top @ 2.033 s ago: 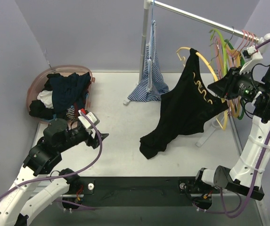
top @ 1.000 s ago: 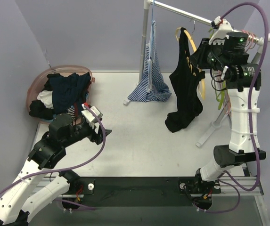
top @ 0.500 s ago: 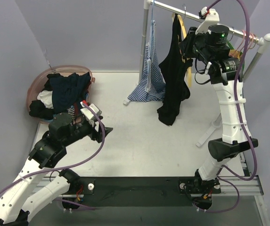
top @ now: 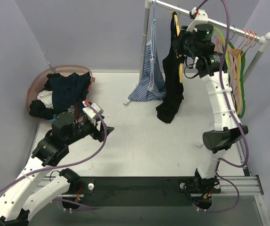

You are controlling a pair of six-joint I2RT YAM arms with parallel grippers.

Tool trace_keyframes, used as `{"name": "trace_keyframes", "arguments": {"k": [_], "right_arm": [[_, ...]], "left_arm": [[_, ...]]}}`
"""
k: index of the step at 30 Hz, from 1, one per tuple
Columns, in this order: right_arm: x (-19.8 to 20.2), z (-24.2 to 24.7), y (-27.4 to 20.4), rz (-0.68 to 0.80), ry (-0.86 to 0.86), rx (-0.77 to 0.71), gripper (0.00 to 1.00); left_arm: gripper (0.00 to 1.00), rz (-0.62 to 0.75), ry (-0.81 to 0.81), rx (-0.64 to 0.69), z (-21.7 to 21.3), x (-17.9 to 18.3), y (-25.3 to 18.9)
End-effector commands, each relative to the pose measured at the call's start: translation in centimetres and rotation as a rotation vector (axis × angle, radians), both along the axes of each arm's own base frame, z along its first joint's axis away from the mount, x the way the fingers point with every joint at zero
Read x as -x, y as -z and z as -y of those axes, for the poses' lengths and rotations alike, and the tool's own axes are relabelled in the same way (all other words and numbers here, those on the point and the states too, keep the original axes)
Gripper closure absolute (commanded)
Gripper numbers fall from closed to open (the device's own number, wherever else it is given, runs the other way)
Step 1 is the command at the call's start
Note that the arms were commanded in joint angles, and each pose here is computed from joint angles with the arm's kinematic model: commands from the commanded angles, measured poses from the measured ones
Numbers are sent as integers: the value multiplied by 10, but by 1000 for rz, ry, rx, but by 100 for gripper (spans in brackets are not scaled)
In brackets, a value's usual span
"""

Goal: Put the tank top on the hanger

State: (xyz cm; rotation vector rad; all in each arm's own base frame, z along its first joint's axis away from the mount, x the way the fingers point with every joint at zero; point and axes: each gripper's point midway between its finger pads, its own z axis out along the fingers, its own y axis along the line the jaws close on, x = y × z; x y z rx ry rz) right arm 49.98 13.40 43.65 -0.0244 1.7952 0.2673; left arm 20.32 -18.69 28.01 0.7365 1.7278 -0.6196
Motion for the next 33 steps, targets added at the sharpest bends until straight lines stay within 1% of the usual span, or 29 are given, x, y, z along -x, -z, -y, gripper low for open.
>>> {"name": "trace_keyframes", "arguments": {"k": [1,8,10,13,14,16,17,19,20,22,23,24,25,26,27,28,29,30,31,32,33], "right_arm": [[-1,-14,-38,131,-49,-63,100],[-1,-35,-30,125,-113,-47,100],[0,-47,-28,126,-138,-36,98],[1,-56,-25,130,-143,-11,86],[1,-56,-23,127,-143,-2,80],[5,-56,-24,127,-151,7,72],[12,-54,-27,136,-156,23,63],[20,-48,-32,147,-157,45,51],[35,-43,-48,184,-162,64,42],[47,-36,-46,184,-167,94,36],[65,-30,-61,217,-172,96,29],[71,-27,-53,209,-185,139,25],[81,-26,-52,209,-209,152,20],[101,-21,-63,238,-232,166,19],[109,-15,-62,243,-247,204,16],[116,-11,-44,197,-274,225,11],[143,-22,-50,225,-418,206,7],[147,-3,-46,211,-418,205,4],[154,0,-33,177,-454,198,2],[179,-6,-38,204,-566,185,1],[188,-3,-34,204,-592,207,0]], "left_arm": [[22,50,-4,58,3,-5,-20],[22,49,-7,59,1,-2,-19],[21,54,-6,62,1,-1,-21],[22,57,-1,65,2,-1,-25],[22,58,0,67,2,-1,-27],[22,38,-7,93,3,0,-30],[22,42,-8,99,3,0,-34],[22,38,-10,114,3,1,-38],[22,40,-11,120,4,1,-42],[21,37,-17,137,4,0,-46],[21,34,-20,142,4,1,-47],[18,35,-23,156,3,2,-53],[17,32,-32,159,2,1,-55],[16,33,-37,168,1,2,-59],[15,33,-39,184,1,4,-65],[13,27,-51,187,-2,4,-66],[12,25,-52,194,-2,6,-69],[12,19,-57,206,-3,8,-71],[11,19,-64,212,-6,10,-74],[7,15,-68,220,-7,11,-76],[6,10,-80,234,-8,12,-78]]}}
